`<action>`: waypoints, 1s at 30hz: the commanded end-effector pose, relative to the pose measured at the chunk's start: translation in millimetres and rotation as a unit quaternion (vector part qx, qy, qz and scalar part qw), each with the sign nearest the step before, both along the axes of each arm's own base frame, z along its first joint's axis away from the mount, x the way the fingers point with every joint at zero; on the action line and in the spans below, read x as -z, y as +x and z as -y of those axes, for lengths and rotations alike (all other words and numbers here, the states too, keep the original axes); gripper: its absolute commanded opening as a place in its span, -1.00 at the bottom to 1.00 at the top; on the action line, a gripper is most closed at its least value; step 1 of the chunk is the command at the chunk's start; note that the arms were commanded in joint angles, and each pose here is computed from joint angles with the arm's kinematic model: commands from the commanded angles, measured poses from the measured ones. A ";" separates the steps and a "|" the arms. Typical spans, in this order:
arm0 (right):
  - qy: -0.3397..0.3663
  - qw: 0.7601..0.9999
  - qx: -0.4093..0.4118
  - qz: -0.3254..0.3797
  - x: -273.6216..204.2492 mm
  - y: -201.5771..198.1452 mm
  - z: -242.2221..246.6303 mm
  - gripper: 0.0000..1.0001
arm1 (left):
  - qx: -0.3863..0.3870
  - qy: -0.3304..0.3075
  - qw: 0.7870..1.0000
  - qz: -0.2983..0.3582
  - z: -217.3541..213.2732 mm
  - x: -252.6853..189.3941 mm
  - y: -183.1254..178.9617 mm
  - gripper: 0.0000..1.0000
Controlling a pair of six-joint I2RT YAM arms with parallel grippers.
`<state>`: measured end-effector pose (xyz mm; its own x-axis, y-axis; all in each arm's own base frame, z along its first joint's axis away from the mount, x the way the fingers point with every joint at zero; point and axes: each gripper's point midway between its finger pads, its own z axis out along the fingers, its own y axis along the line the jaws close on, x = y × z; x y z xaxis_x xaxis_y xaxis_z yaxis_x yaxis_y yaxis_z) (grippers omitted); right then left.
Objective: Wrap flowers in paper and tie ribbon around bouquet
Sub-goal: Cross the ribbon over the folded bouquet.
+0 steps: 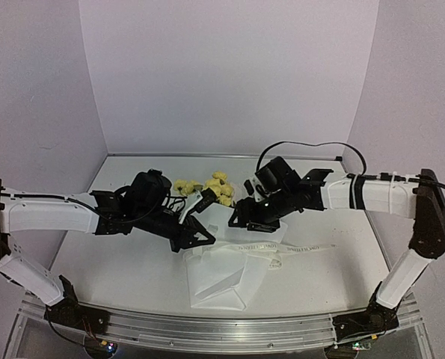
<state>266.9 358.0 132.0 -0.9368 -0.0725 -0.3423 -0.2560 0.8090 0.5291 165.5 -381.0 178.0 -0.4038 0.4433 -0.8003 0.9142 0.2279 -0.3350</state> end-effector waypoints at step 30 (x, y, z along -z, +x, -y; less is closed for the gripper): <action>0.262 0.918 0.210 -0.212 -17.8 -24.1 -59.5 0.47 | 0.077 0.007 0.996 0.049 6.1 9.4 -13.2 -1.00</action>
<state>235.6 394.7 120.0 -0.9428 0.3238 0.0798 0.2652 0.5829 0.7681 151.4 -378.2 156.2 -0.3051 0.5318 -0.7900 0.9507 0.1218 -0.2852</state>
